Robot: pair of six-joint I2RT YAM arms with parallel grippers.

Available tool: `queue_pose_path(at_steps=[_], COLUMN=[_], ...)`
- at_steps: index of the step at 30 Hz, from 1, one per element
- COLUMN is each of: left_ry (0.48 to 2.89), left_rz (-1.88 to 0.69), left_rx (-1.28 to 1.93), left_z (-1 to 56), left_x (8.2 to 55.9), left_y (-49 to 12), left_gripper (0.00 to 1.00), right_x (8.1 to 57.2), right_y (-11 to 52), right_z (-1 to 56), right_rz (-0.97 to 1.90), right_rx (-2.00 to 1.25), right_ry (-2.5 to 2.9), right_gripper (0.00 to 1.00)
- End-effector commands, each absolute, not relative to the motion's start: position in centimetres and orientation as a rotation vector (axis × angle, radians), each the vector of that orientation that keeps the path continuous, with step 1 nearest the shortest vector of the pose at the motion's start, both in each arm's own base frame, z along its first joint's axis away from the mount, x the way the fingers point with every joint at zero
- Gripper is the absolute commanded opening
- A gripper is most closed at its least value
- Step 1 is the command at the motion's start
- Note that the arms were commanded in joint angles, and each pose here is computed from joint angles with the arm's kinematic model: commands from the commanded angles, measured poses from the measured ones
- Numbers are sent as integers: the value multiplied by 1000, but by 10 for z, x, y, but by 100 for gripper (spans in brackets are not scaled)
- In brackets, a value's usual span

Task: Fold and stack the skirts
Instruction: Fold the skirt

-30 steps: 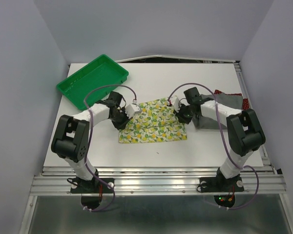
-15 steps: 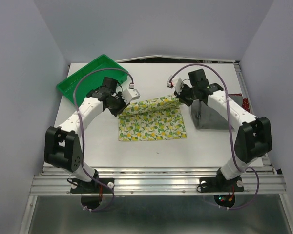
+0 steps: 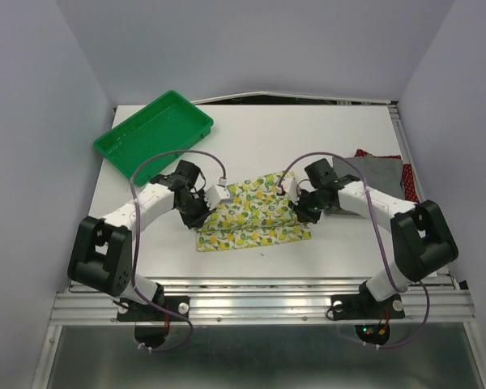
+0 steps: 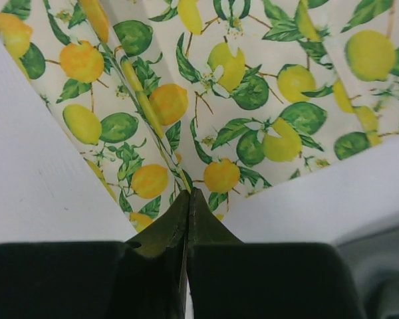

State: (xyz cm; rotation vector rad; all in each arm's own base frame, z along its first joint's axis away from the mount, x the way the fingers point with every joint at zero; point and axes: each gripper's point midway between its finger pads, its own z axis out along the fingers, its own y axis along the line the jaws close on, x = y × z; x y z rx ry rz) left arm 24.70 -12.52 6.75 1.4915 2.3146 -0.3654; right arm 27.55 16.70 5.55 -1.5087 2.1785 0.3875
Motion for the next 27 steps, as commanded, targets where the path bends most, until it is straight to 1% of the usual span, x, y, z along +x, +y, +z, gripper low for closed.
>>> queue_pose_path(at_steps=[1,4,8,14,18,21,24,27], left_ry=[2431,2478,2505,2518,2504,2500,2494,2475], left_rz=[-401,-404,-355,-287,-224,-193,-173,-189], left_rx=[1559,1564,1524,1418,1375,1353,1328,1333], left_z=[27,9,1,2,9,12,19,30], left_x=[214,206,209,239,260,270,279,276], left_y=[-112,-107,-104,-109,-111,-111,-110,-111], left_gripper=[0,0,0,0,0,0,0,0], right_x=[292,296,307,345,383,399,407,405], right_y=[160,161,165,169,187,191,193,192], right_z=[32,19,22,12,26,31,38,54], right_rz=[301,299,286,194,182,158,135,123], right_rx=[-1488,-1473,-1453,-1432,-1394,-1393,-1406,-1401], right_ry=[2196,2218,2210,2213,2162,2139,2108,2078], right_gripper=[1,1,1,1,1,1,1,1])
